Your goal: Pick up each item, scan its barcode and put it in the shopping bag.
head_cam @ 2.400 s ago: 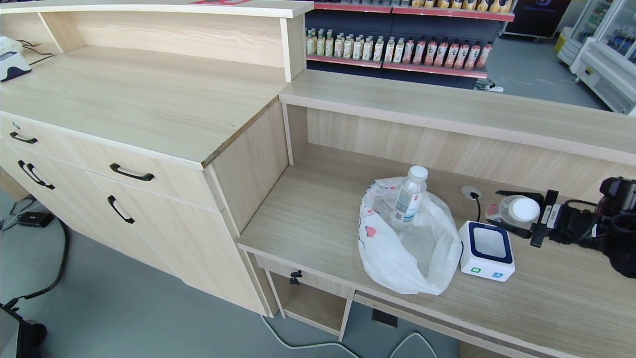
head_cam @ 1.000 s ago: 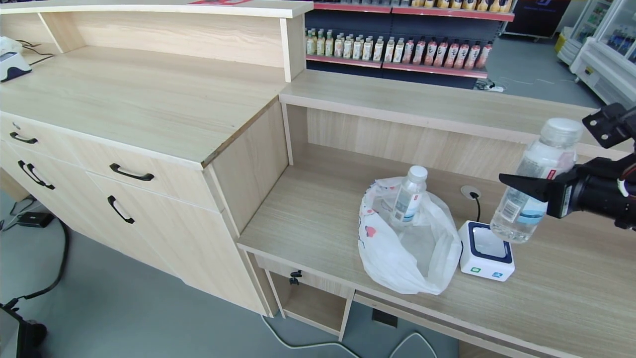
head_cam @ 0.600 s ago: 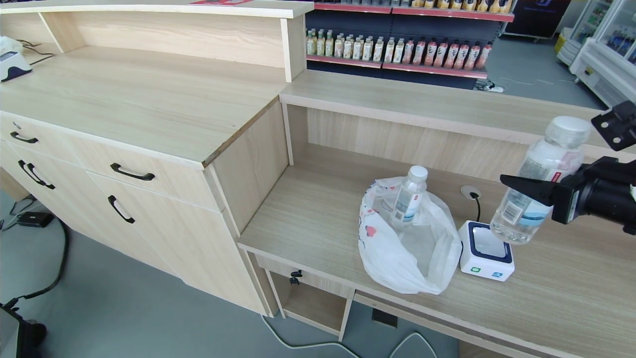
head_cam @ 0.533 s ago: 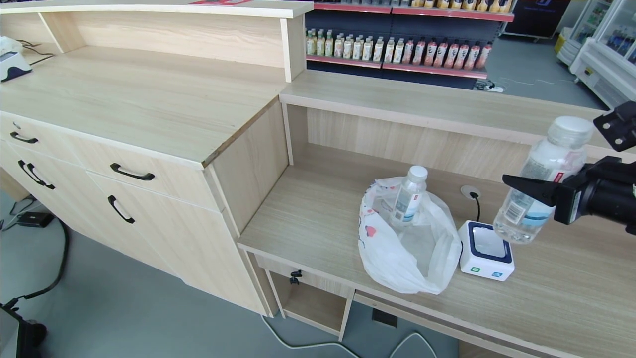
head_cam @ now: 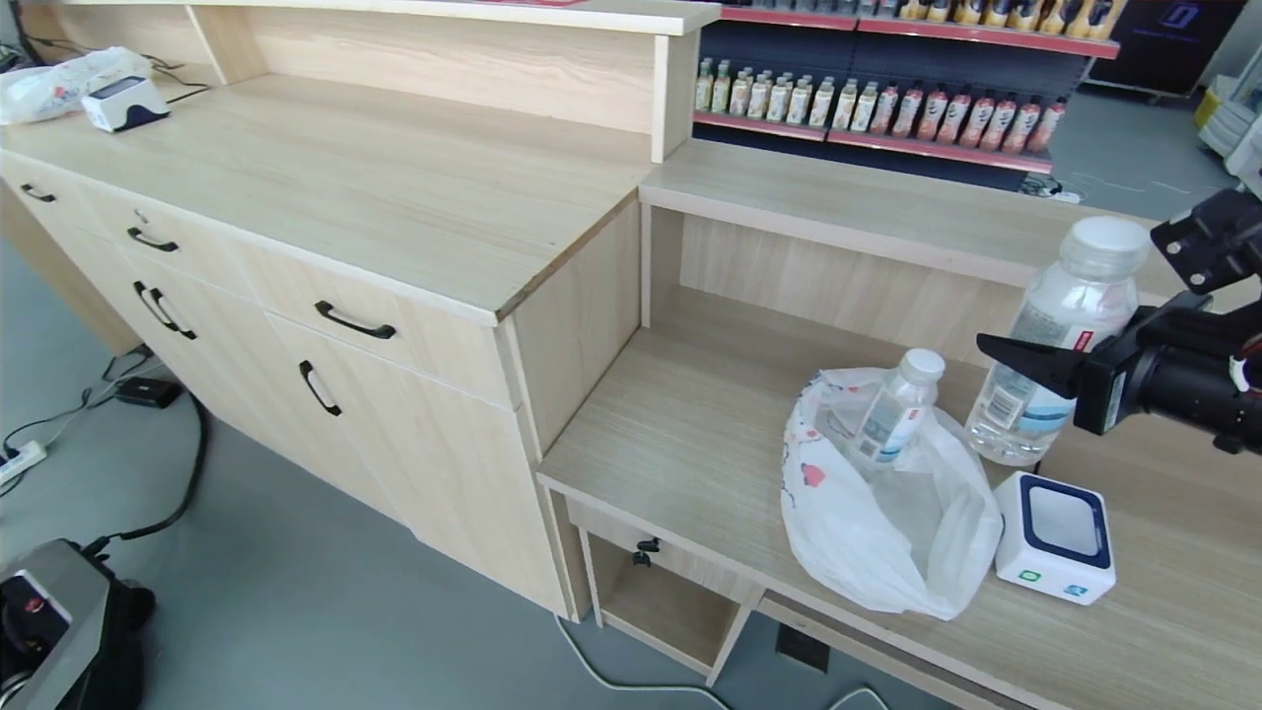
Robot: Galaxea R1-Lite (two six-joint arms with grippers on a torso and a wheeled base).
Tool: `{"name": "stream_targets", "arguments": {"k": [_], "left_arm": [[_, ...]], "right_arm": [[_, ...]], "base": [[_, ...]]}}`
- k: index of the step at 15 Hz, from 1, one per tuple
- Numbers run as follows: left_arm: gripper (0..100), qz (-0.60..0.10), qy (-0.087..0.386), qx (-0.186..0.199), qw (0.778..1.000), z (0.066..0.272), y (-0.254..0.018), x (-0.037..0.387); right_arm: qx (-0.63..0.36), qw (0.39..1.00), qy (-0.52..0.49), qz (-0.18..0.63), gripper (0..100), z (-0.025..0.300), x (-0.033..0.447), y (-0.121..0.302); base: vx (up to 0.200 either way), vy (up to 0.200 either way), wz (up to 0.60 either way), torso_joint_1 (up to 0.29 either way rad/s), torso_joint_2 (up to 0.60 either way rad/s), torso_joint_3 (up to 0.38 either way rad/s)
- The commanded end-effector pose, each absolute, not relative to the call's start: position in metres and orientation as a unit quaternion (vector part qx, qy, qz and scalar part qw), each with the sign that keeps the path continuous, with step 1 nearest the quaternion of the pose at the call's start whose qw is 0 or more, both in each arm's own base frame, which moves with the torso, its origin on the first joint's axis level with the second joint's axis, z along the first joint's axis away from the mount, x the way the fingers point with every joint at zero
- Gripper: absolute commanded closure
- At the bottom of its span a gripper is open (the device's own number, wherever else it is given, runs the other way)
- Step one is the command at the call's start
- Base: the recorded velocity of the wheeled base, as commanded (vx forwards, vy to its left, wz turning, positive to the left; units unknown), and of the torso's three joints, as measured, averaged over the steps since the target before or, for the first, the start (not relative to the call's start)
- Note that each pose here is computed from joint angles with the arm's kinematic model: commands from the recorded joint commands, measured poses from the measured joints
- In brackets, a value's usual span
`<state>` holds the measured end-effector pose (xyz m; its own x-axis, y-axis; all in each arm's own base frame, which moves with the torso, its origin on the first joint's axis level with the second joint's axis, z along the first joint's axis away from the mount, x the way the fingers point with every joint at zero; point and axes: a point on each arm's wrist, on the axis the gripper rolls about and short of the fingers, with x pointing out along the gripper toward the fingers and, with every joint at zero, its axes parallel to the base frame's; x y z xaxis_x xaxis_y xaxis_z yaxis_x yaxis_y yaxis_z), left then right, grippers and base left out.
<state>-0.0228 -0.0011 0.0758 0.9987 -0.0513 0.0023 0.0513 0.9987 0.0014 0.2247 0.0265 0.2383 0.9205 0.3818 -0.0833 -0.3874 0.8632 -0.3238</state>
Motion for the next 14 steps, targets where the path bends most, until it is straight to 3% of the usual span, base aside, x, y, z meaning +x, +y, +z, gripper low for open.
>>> {"name": "stream_targets", "arguments": {"k": [1,8,14], "left_arm": [[0,-0.026,-0.002,0.001,1.000,0.076,-0.001,-0.023],[0,-0.025,-0.002,0.000,1.000,0.076,-0.001,-0.023],[0,-0.025,-0.002,0.001,1.000,0.076,-0.001,-0.023]], "right_arm": [[-0.168,0.963,0.025,0.209,100,0.229,0.233,0.031],[-0.164,0.965,0.039,0.200,100,0.154,0.296,0.029],[-0.161,0.964,0.066,0.201,100,0.119,0.302,0.028]], "base": [[0.000,0.000,0.00,0.000,0.00,0.000],[0.000,0.000,0.00,0.000,0.00,0.000],[0.000,0.000,0.00,0.000,0.00,0.000]]}}
